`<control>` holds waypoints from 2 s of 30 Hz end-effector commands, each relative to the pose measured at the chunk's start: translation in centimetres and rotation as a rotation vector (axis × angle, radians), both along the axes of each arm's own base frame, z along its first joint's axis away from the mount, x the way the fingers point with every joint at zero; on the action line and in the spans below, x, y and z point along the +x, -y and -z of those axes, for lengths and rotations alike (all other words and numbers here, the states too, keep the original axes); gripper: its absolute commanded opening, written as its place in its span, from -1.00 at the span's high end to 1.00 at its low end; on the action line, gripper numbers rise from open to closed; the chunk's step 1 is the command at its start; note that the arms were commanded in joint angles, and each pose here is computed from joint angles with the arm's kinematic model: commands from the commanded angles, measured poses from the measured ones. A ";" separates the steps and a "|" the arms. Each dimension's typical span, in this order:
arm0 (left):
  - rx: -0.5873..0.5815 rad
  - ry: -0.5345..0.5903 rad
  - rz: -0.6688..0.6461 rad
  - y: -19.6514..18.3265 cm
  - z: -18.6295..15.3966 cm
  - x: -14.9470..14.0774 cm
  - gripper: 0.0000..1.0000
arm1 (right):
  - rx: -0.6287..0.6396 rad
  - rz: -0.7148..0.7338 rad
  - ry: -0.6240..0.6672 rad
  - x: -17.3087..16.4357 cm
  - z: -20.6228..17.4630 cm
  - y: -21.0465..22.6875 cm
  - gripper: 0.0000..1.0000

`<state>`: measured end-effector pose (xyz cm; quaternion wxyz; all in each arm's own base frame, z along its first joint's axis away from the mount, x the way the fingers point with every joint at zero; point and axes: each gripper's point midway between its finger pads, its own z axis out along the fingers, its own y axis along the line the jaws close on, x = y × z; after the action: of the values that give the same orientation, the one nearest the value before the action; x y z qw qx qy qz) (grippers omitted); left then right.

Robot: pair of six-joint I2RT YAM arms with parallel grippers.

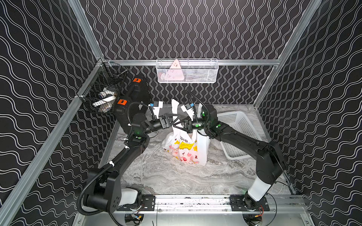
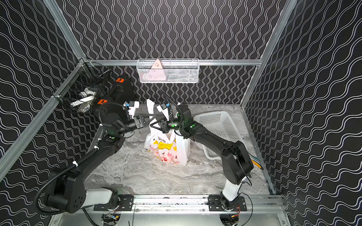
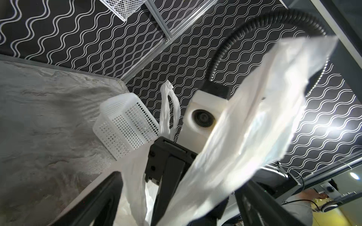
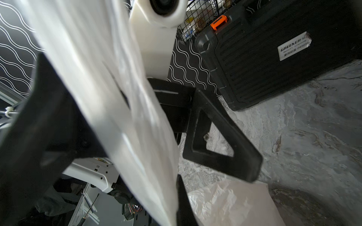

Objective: Place the oranges into plastic bags & tie knots
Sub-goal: Adjust the plastic bag at the center of the board, then tie the plastic bag at the center of the board.

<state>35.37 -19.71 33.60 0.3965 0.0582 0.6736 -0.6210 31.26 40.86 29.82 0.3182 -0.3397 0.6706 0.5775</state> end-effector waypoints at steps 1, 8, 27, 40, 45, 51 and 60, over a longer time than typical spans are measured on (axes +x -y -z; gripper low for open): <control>-0.016 0.050 0.029 0.4 -0.8 -0.6 -0.69 | 0.021 -0.014 0.036 -0.1 -0.9 -0.2 1.00; -0.010 0.047 -0.010 0.2 -1.1 0.2 0.72 | 0.007 -0.011 0.026 -0.1 -0.7 0.0 1.00; 0.007 0.050 -0.137 -1.1 -1.3 1.4 1.00 | -0.414 0.586 -0.116 -1.2 -5.0 13.1 -0.38; 0.025 0.043 -0.121 -0.9 -1.0 1.2 1.00 | -0.466 0.800 -0.190 5.0 -3.3 22.1 -0.60; 0.039 0.033 -0.134 -1.0 -0.8 1.3 1.00 | -0.616 0.957 -0.145 6.2 -2.4 20.4 -0.57; 0.047 0.021 -0.132 -0.9 -0.7 1.6 1.00 | -0.740 1.048 -0.040 7.8 -2.5 17.5 -0.55; 0.057 0.016 -0.129 -0.8 -0.4 1.6 1.00 | -0.925 1.130 0.039 11.0 -0.6 17.4 -0.56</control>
<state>37.04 -18.82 33.44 0.4295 0.0179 0.6945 -0.5770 42.12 24.68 30.55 0.4024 -0.0525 0.9136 0.0265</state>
